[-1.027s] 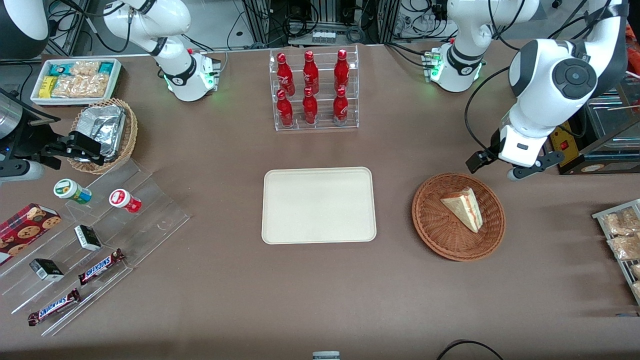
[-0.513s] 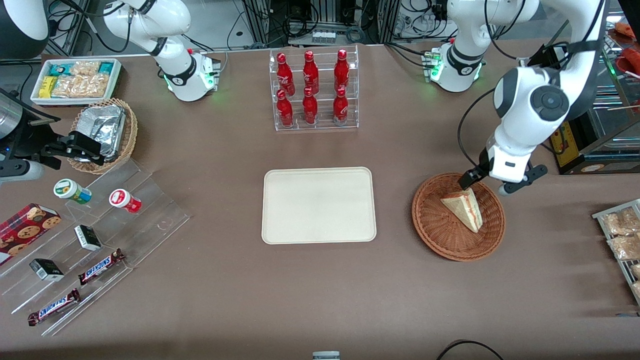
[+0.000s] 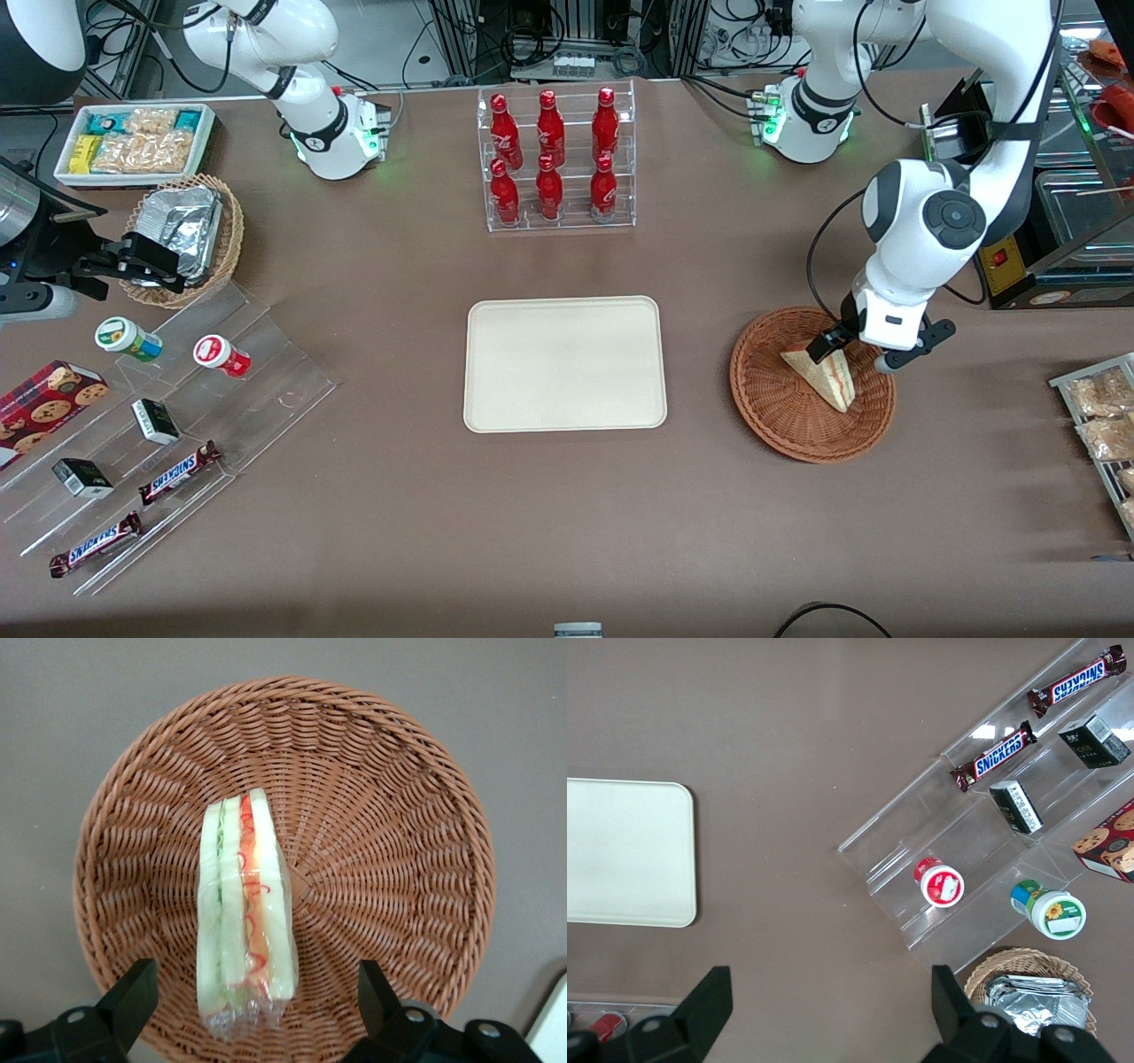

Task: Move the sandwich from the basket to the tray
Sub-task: 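Lower the open left gripper onto the wrapped sandwich and close it, then lift the sandwich up out of the basket with the left gripper, then carry the held sandwich over the cream tray with the left gripper, then lower the sandwich onto the tray and open the left gripper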

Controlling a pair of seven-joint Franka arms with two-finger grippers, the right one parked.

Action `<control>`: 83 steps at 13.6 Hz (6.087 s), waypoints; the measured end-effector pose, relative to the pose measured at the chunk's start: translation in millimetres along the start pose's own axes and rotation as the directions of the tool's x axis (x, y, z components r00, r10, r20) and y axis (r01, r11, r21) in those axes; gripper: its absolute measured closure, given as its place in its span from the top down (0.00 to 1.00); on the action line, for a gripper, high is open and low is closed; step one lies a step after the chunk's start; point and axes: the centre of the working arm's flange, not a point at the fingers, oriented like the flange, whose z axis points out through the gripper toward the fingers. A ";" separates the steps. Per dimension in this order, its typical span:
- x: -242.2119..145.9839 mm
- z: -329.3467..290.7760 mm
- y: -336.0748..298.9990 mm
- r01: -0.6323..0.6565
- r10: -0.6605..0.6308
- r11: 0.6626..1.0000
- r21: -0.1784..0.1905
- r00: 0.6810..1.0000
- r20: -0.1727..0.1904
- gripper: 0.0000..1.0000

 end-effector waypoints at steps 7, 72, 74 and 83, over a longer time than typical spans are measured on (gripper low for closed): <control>-1.5 27.4 -2.0 0.074 -0.074 0.997 0.007 0.997 0.011 0.83; -204.7 44.6 311.9 -0.495 0.499 0.864 -0.086 0.866 0.033 0.10; -206.6 47.7 312.9 -0.503 0.507 0.860 -0.083 0.861 0.031 0.10; -211.6 51.5 318.3 -0.503 0.506 0.860 -0.085 0.862 0.028 0.87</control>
